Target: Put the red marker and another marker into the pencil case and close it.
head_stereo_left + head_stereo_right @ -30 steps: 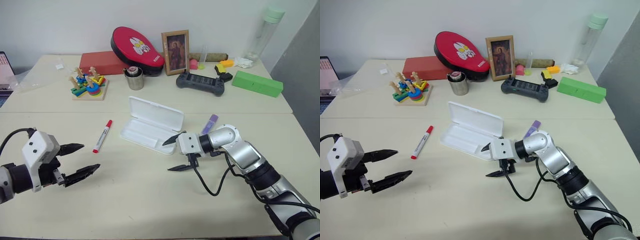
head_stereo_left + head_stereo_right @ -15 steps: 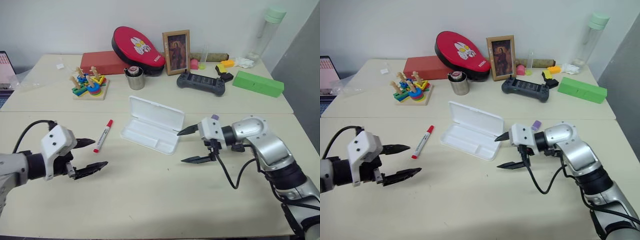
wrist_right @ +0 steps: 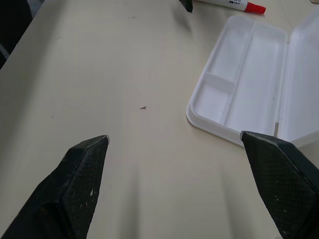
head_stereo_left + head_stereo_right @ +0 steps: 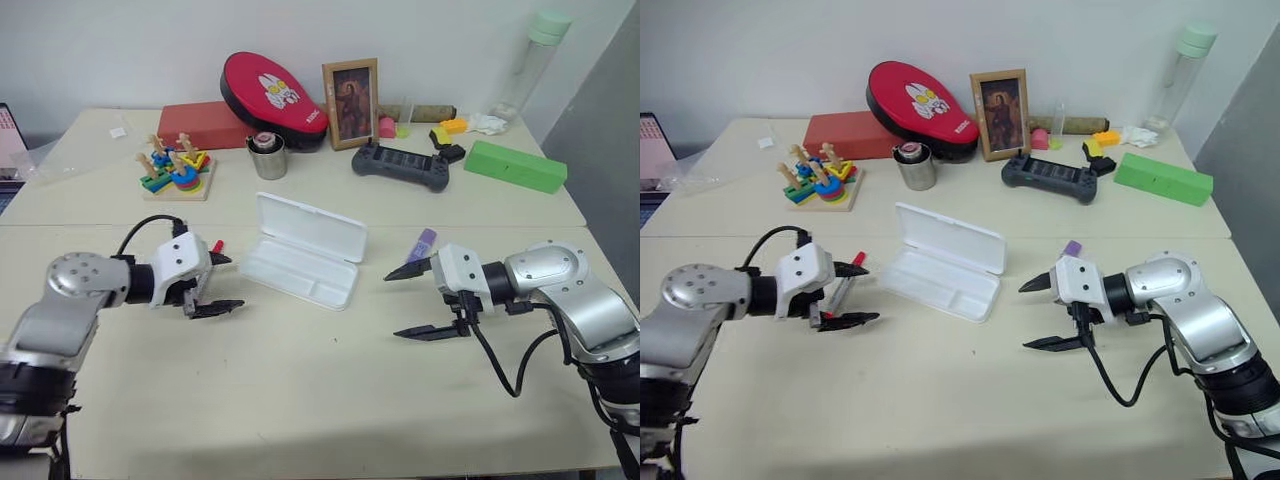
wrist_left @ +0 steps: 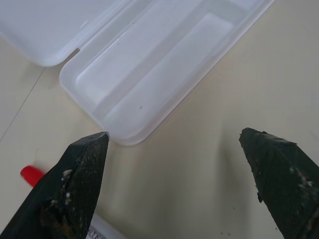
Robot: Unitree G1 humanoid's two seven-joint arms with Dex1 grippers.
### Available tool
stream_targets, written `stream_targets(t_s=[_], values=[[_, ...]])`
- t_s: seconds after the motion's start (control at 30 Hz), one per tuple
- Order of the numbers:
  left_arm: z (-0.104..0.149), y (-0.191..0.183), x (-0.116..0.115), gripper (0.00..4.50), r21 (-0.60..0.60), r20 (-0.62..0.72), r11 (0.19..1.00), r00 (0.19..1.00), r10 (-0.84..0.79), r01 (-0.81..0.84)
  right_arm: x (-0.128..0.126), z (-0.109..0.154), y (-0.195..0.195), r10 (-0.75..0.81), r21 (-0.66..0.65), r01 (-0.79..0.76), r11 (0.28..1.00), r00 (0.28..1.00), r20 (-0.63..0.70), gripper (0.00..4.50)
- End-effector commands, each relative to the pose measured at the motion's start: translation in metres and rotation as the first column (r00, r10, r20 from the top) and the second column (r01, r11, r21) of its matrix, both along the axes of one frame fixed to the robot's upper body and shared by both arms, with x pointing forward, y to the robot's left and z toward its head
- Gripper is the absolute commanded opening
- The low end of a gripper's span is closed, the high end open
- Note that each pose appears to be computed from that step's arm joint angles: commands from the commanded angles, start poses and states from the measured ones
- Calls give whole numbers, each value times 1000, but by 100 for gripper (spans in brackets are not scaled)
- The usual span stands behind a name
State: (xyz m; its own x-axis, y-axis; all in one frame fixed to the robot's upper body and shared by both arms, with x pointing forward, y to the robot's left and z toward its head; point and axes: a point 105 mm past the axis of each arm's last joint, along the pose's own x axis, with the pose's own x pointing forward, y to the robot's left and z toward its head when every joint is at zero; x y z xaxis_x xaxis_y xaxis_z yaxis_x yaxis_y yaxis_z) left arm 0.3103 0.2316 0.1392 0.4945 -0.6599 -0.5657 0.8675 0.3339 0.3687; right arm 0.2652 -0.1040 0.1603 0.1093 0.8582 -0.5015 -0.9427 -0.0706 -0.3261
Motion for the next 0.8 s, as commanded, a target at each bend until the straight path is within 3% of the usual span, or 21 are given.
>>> stream_targets(t_s=[0.03,0.77,0.8], values=[[1,-5,7,447,39,12,998,999,-52,52,-4,11,0,11,18,-12,1000,999,47,444],[-17,-11,26,447,117,-121,986,987,-101,116,-3,16,3,1,34,-3,999,998,63,444],[-17,-11,26,410,117,-134,986,986,-101,117,-4,17,3,1,33,-3,999,998,64,450]])
